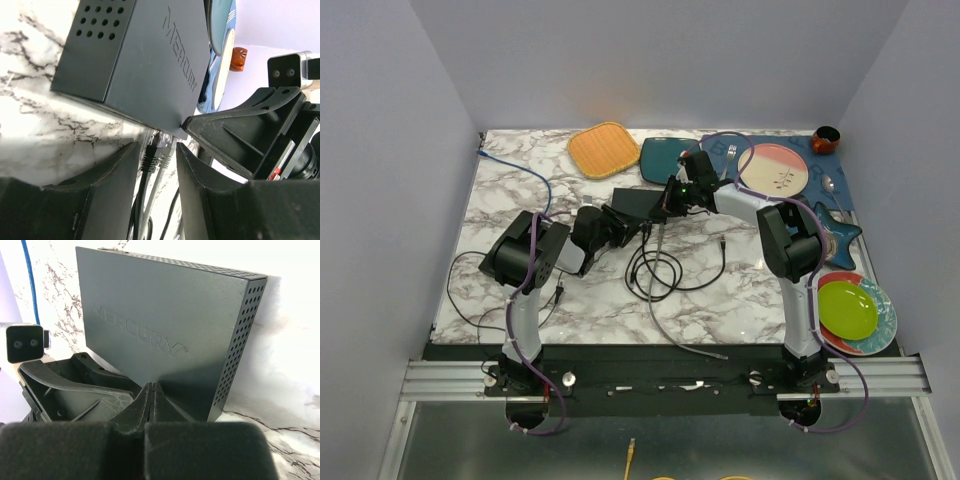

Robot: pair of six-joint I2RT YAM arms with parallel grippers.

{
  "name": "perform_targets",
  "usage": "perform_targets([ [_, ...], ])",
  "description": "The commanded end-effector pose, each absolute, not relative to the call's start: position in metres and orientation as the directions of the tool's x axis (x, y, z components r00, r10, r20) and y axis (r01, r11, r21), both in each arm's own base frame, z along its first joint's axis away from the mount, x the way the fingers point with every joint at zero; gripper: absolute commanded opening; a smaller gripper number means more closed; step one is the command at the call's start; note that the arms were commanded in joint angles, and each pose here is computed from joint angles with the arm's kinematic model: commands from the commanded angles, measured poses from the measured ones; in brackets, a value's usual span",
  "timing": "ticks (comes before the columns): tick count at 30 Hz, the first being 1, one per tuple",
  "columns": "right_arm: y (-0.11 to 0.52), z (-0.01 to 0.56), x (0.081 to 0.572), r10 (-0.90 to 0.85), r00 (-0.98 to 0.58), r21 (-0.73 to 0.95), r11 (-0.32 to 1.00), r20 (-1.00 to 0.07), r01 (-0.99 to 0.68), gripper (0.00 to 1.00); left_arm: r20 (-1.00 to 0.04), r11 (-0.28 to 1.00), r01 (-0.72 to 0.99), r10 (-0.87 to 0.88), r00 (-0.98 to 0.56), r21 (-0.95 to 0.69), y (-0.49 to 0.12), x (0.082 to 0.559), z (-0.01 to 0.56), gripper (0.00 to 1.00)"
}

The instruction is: Pull the plug from the switch port

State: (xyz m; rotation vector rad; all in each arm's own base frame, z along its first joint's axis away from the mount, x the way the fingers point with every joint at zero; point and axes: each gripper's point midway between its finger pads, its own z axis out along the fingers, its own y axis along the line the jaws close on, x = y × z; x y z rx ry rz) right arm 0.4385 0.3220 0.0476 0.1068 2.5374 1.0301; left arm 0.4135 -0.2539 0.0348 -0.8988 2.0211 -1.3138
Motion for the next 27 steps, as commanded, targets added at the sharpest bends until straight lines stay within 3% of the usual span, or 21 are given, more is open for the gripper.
perform_targets([
  [1,0.310,0.010,0.418,0.193,-0.950,0.632,0.775,-0.245,-0.005,0.01,-0.094,0.373,-0.338,-0.779,-0.620,-0.864,-0.244,0.403,-0.012,0.51],
  [13,0.311,0.010,0.418,0.192,-0.950,0.634,0.773,-0.245,-0.007,0.01,-0.099,0.398,-0.336,-0.757,-0.646,-0.854,-0.258,0.402,-0.012,0.49],
  [27,0.310,0.010,0.417,0.190,-0.951,0.633,0.774,-0.242,-0.007,0.01,-0.082,0.403,-0.355,-0.750,-0.656,-0.843,-0.264,0.403,-0.014,0.32],
])
